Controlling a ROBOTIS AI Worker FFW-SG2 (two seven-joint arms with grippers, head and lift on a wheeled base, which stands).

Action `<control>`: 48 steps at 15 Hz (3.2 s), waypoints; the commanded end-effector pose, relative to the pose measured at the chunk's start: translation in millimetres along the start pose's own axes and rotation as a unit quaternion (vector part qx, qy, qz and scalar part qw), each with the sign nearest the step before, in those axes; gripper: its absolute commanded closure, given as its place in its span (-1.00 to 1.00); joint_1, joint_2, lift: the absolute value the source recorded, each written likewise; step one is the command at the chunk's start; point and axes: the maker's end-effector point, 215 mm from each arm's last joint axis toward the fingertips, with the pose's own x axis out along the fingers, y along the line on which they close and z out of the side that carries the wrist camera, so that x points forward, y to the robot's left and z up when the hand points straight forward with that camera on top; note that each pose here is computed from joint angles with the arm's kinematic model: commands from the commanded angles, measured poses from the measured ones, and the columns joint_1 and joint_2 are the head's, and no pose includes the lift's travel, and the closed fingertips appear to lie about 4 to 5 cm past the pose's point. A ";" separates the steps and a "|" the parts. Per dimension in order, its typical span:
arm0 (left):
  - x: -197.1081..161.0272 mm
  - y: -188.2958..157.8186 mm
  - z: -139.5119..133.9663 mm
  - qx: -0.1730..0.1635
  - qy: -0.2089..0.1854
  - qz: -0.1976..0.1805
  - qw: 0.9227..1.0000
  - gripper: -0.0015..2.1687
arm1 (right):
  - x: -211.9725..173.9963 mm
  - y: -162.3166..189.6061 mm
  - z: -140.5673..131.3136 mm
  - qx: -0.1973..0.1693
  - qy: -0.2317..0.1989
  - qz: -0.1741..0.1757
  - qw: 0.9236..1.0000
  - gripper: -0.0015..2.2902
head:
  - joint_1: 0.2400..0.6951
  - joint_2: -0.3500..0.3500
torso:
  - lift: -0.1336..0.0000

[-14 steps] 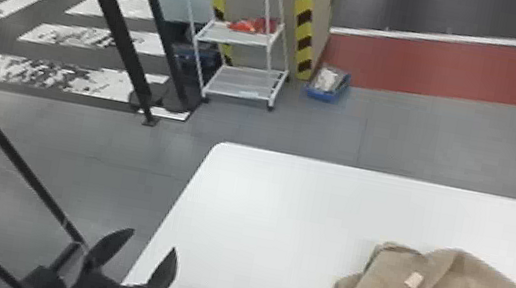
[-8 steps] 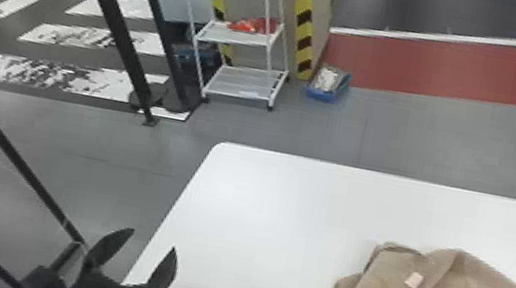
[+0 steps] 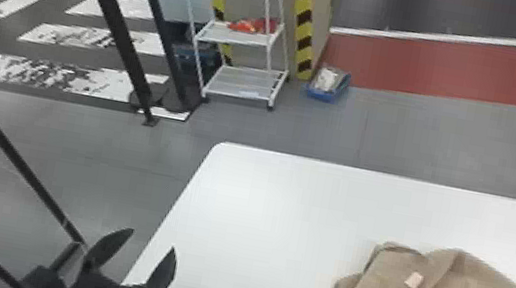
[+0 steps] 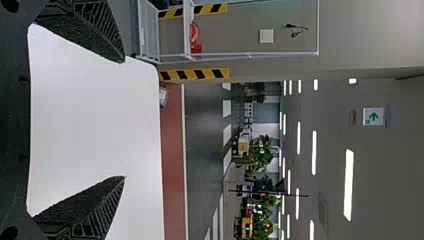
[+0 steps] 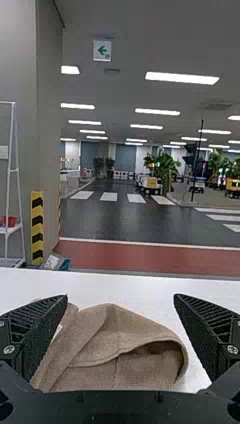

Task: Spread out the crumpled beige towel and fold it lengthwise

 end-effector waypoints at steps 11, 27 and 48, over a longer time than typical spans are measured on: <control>0.1 0.4 0.9 0.004 0.001 -0.005 1.000 -0.96 | -51.8 117.5 -106.4 -0.141 0.293 0.115 0.939 -0.88 | 1.00 1.00 | 1.00; 9.2 -2.8 -0.2 0.003 0.008 -0.016 1.000 -0.96 | -84.0 118.5 -142.8 -0.213 0.437 0.144 0.862 -0.86 | 1.00 1.00 | 1.00; 41.7 -96.6 5.3 0.004 0.050 -0.155 0.987 -0.87 | -34.4 58.5 -52.7 -0.141 0.291 0.052 0.945 0.49 | 1.00 1.00 | 1.00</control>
